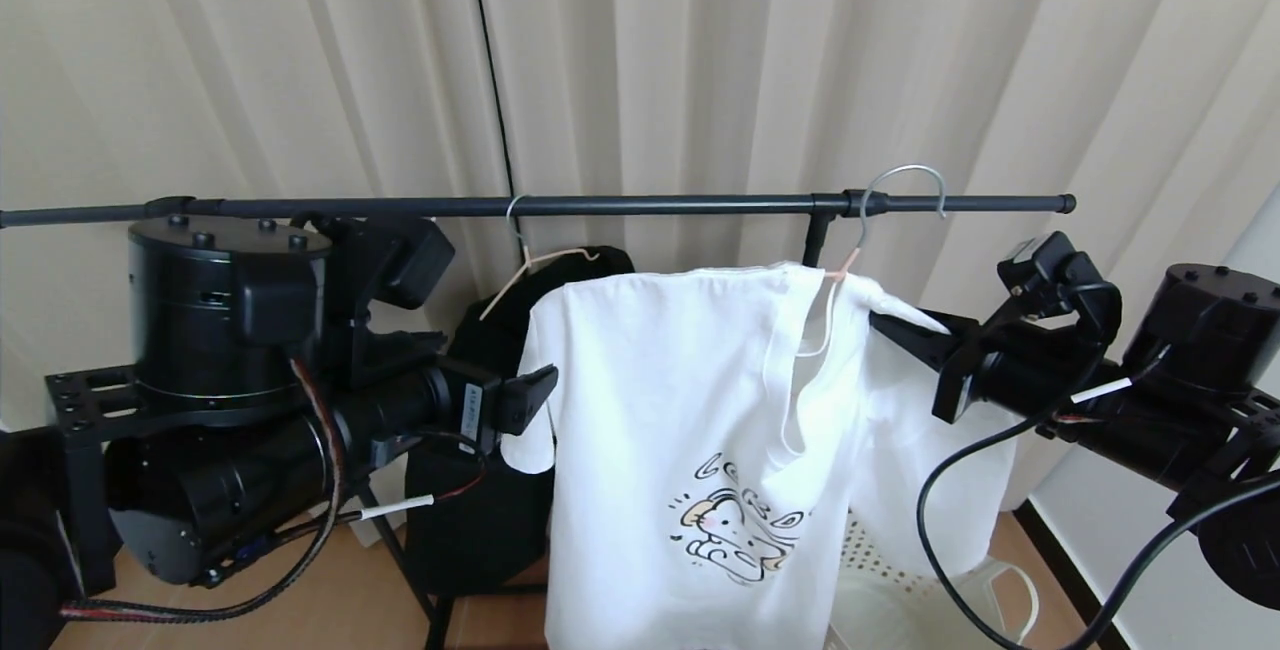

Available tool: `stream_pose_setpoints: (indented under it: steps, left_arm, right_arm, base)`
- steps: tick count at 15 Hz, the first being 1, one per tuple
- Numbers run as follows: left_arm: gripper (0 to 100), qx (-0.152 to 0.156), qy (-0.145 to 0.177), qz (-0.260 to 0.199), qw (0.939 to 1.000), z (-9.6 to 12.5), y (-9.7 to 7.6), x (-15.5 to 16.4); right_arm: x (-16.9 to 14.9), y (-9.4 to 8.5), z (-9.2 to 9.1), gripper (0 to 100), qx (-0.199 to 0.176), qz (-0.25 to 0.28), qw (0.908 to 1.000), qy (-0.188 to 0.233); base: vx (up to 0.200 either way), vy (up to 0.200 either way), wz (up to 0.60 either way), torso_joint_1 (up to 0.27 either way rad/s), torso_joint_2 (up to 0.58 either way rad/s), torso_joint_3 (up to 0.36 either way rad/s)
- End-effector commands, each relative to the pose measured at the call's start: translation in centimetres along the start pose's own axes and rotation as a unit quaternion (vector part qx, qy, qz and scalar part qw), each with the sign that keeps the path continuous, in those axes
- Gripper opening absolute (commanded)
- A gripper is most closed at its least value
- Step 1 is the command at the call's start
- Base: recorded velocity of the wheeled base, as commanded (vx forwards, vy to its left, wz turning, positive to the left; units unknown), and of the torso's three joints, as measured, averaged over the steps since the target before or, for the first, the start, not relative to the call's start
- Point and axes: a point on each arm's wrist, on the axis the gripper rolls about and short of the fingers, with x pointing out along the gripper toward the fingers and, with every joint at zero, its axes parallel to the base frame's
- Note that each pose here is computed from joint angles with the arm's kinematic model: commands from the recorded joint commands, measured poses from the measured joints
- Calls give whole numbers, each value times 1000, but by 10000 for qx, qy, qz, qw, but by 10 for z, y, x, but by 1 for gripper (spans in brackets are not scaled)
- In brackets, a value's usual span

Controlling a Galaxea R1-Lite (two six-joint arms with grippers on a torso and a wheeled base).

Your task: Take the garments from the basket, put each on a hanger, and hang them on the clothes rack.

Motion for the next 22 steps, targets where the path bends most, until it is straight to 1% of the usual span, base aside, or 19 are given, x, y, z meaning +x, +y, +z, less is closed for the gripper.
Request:
stream_pose_setpoints:
  steps: [1,3,4,7,10,12,14,16,17,21,22]
  left_arm:
    - [100,36,245,63,9997,-14,-3,20]
    - [100,50,305,85,9995,-17,-4,27]
    - [100,46,314,100,9994,-18,-4,31]
    - [100,-1,346,199,9992,-23,-2,43]
    - [100,-61,307,361,9989,-25,6,57]
    - [100,-69,325,389,9987,-27,7,59]
    - [100,-94,398,492,9980,-30,13,64]
    - [100,-118,404,548,9976,-29,17,66]
    - [0,-120,426,548,9975,-30,16,67]
    - [0,-127,447,541,9975,-32,16,68]
    - [0,-139,411,549,9976,-31,16,67]
  right_arm:
    - [-2,1,3,0,-19,4,10000,-41]
    - [-2,1,3,0,-19,12,10000,-42]
    - [-4,1,6,0,-43,-5,9999,-96]
    - [-7,2,8,0,-55,-10,9999,-124]
    - [-9,3,11,0,-77,-11,9998,-174]
    - [-10,3,12,0,-83,-13,9998,-188]
    - [-10,3,12,0,-86,-14,9998,-194]
    - [-10,3,13,0,-89,-23,9998,-200]
    - [-10,3,12,0,-86,-14,9998,-194]
    - [-9,3,11,0,-80,-12,9998,-181]
    - [-9,3,11,0,-77,-11,9998,-174]
  base:
    - [0,0,0,0,0,0]
    - [0,0,0,0,0,0]
    - [0,0,0,0,0,0]
    - [0,0,0,0,0,0]
    - [0,0,0,0,0,0]
    - [0,0,0,0,0,0]
    - [0,0,0,0,0,0]
    - [0,0,0,0,0,0]
    - [0,0,0,0,0,0]
    - [0,0,0,0,0,0]
    - [0,0,0,0,0,0]
